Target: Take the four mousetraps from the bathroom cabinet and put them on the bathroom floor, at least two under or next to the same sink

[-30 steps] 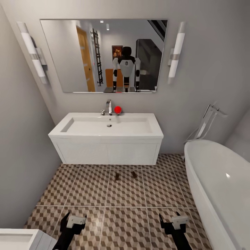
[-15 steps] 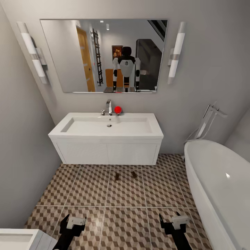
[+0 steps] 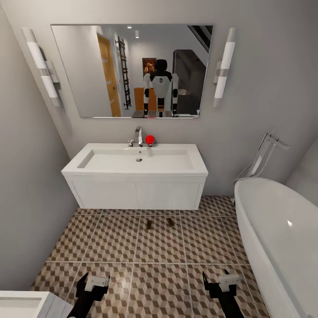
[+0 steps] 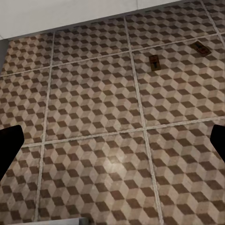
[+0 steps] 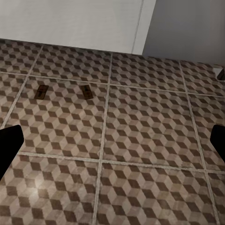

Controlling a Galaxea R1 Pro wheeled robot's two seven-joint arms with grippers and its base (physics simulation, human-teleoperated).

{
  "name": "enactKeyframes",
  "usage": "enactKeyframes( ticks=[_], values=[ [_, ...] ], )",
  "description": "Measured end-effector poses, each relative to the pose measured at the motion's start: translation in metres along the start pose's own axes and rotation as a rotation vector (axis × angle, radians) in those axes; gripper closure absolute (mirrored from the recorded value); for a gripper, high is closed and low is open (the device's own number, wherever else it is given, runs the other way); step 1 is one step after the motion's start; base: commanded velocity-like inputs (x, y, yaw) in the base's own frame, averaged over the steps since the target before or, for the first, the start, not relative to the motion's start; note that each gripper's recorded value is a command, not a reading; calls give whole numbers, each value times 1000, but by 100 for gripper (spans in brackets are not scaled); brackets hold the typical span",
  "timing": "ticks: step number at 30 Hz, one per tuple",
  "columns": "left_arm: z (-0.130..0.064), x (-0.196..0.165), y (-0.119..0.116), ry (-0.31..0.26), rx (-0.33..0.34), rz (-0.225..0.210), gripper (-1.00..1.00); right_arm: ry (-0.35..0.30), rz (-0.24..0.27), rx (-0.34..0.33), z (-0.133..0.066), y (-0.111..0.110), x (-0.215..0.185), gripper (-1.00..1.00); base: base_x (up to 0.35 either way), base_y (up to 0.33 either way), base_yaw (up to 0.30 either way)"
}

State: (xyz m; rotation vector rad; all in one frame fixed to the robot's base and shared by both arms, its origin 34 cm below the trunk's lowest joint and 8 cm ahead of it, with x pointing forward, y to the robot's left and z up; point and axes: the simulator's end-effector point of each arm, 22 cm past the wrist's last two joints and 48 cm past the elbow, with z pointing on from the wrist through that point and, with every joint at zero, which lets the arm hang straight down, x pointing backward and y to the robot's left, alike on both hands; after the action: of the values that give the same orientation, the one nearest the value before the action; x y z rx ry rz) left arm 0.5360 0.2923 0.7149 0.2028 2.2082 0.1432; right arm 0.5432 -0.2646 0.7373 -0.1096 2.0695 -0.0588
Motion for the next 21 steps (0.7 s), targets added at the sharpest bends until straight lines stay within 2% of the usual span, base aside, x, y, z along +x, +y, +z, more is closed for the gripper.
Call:
enactKeyframes(
  ticks=[12, 21],
  values=[
    [0, 0, -1, 0, 1, -1, -100, 1, 0, 0, 0, 0, 0, -100, 0, 0, 0],
    [0, -1, -12, 1, 13, -9, -100, 0, 0, 0, 0, 0, 0, -100, 0, 0, 0]
  ],
)
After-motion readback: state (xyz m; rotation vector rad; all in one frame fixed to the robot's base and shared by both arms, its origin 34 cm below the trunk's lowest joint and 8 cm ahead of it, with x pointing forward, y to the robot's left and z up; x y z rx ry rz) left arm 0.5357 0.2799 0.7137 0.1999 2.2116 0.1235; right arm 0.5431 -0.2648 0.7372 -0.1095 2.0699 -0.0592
